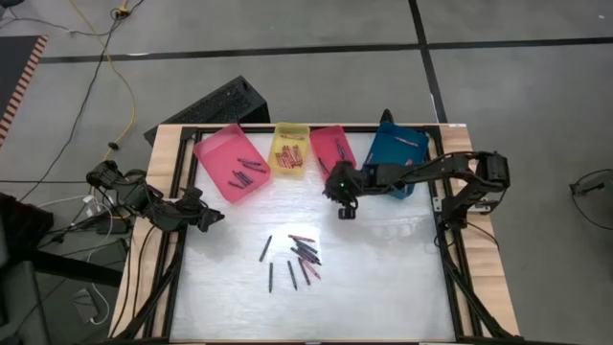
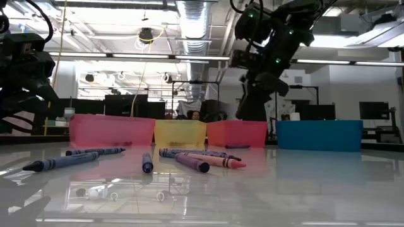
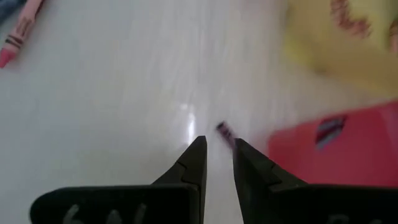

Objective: Sort crayons
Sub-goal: Put the violet crayon into the pink bin

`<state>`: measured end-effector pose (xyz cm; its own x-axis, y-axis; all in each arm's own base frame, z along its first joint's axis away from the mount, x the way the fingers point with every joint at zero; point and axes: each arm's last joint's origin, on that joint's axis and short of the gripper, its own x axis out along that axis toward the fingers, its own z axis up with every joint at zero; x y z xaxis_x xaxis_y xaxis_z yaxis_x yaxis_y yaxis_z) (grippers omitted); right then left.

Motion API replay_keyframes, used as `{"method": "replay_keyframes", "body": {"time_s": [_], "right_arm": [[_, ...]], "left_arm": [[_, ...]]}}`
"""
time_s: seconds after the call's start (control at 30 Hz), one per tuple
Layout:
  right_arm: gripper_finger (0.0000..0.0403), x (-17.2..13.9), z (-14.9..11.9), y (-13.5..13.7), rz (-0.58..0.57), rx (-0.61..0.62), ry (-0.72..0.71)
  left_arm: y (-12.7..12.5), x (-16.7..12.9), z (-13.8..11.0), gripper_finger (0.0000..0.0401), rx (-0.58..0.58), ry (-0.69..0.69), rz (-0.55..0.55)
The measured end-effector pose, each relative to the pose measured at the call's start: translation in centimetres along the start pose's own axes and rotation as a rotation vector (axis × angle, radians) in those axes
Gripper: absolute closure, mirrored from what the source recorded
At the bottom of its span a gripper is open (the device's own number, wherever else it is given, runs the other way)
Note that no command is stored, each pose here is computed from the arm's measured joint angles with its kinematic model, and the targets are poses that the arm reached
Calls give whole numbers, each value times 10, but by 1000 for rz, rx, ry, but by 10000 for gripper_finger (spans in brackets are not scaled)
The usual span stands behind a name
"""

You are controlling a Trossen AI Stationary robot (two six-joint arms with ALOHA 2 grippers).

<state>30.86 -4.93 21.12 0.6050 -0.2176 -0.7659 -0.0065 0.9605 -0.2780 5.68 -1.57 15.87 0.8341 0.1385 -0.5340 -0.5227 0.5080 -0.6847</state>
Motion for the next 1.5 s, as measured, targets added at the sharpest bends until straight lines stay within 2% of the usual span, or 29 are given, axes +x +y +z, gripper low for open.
{"method": "replay_keyframes", "body": {"time_s": [0.2, 0.4, 0.63, 0.87, 1.07, 1.5], "right_arm": [[327, 7, 3, -10, -34, -1, -47], [327, 33, -2, -8, 37, -73, 52], [327, 57, 14, -12, 12, -179, 128], [327, 72, 24, -19, 60, -246, 230], [327, 73, 27, -19, 89, -302, 251], [327, 70, 19, -19, 136, -231, 323]], "left_arm": [[0, 0, 0, 236, 0, 0, 0], [0, 0, 0, 236, 0, -1, 0], [0, 0, 0, 236, 0, 1, 0], [0, 0, 0, 236, 0, 0, 0], [0, 0, 0, 236, 0, 0, 0], [0, 0, 0, 236, 0, 0, 0]]}}
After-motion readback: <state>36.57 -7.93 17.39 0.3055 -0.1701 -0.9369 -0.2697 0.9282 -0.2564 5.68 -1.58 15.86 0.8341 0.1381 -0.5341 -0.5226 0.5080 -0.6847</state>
